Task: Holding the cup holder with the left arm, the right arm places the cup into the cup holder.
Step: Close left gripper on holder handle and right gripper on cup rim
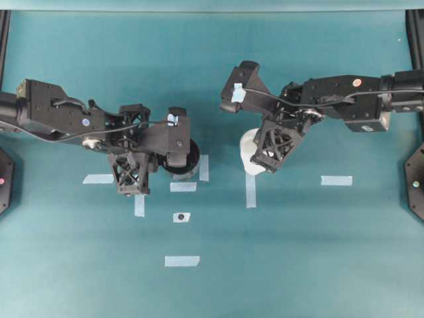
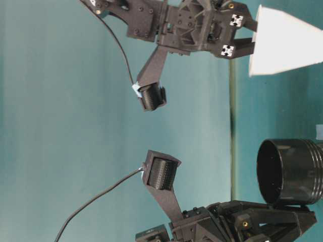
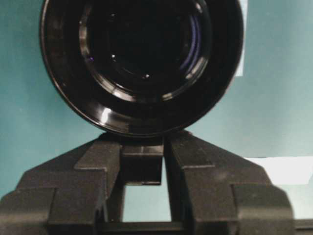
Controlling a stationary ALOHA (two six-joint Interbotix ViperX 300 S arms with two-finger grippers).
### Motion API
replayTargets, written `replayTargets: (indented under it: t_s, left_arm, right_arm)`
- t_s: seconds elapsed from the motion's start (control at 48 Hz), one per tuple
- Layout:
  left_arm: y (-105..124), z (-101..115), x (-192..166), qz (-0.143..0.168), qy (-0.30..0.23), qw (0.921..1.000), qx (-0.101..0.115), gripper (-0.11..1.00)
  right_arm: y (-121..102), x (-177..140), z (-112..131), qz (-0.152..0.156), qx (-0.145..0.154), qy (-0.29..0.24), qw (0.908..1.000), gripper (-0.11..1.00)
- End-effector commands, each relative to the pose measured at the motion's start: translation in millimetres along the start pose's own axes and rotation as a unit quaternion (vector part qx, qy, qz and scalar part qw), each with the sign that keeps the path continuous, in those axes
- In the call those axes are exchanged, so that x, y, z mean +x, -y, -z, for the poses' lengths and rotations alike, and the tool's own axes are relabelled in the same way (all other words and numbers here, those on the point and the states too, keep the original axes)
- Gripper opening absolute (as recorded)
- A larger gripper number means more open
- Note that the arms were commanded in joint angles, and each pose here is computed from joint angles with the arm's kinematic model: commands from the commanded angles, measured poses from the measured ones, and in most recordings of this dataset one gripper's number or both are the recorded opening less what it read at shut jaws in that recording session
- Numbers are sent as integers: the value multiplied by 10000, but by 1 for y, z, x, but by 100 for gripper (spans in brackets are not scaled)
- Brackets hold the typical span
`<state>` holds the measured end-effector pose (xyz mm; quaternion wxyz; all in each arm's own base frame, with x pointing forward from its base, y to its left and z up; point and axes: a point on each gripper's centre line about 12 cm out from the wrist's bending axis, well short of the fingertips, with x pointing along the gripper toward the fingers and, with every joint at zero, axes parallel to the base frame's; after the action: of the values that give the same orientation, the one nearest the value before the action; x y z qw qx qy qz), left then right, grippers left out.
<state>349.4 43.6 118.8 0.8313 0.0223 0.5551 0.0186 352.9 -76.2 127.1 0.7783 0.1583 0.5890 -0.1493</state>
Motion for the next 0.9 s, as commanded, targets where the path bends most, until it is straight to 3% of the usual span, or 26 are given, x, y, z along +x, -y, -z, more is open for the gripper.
replayTargets:
  t_s: [0.0,0.438,0.875]
  left_arm:
    - [-1,-11,-9,-26,198,9998,27,25]
    - [-2,-18,-12,-59,487,9988,27,25]
    - [1,-28,-20,-95,1038,9945,74,25]
  right_arm:
    - [-4,-11,-6,-76,29,179,9998,23]
    - [-8,-18,-9,-220,169,264,9993,12]
    - [-10,-56,-13,-377,373,268,9982,4]
